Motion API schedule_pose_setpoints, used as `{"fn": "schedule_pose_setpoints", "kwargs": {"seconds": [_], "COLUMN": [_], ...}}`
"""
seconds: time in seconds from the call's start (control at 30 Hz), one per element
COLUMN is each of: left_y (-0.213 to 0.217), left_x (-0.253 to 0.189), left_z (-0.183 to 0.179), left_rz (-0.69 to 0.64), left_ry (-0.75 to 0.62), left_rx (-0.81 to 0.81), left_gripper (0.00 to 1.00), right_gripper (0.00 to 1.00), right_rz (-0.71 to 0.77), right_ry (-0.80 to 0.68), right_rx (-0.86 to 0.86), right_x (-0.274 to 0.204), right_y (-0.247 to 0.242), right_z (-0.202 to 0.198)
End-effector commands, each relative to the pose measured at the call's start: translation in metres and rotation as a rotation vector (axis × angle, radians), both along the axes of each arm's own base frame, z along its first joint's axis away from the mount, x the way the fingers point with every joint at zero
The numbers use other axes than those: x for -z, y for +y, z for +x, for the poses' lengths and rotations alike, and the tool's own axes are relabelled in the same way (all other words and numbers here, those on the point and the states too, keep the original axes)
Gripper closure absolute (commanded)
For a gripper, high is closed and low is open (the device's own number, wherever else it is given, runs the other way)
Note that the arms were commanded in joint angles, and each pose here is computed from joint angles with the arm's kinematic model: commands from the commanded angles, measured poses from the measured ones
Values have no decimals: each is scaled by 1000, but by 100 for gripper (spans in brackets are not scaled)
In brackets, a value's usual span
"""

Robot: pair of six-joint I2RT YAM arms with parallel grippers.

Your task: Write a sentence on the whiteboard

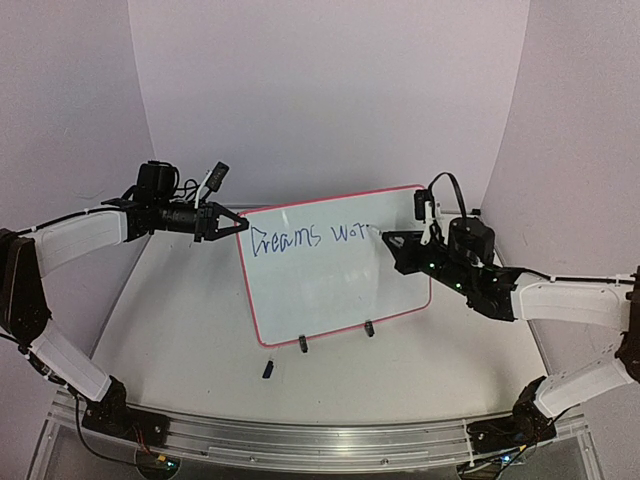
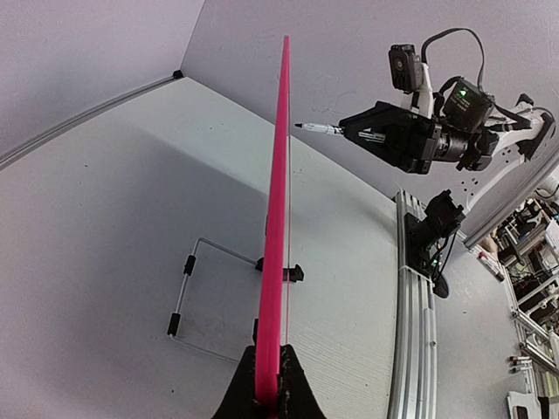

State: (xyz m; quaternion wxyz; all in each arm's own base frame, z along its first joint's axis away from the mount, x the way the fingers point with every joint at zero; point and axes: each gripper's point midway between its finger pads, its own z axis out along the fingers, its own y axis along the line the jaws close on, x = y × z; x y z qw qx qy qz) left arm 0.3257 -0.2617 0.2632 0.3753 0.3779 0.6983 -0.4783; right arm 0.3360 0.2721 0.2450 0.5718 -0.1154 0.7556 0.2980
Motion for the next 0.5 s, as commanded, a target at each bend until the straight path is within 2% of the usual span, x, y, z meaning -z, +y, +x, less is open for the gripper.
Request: {"fn": "schedule_pose_setpoints", "kwargs": {"seconds": [0.0, 0.23, 0.47], "left_y": [-7, -7, -7], "left_x": [26, 26, 26], "left_z": [-8, -8, -8], "left_rz": [67, 67, 68], "left_ry": [12, 11, 11], "left_rx": [39, 39, 39], "left_gripper": [100, 100, 100], "right_gripper": [100, 100, 100], "right_rz": [5, -4, -14], "right_ry": [-3, -3, -4], "right_rx": [2, 5, 92], "right_x": [0, 1, 1], "right_y": [3, 5, -10], "right_z": [5, 8, 14]}}
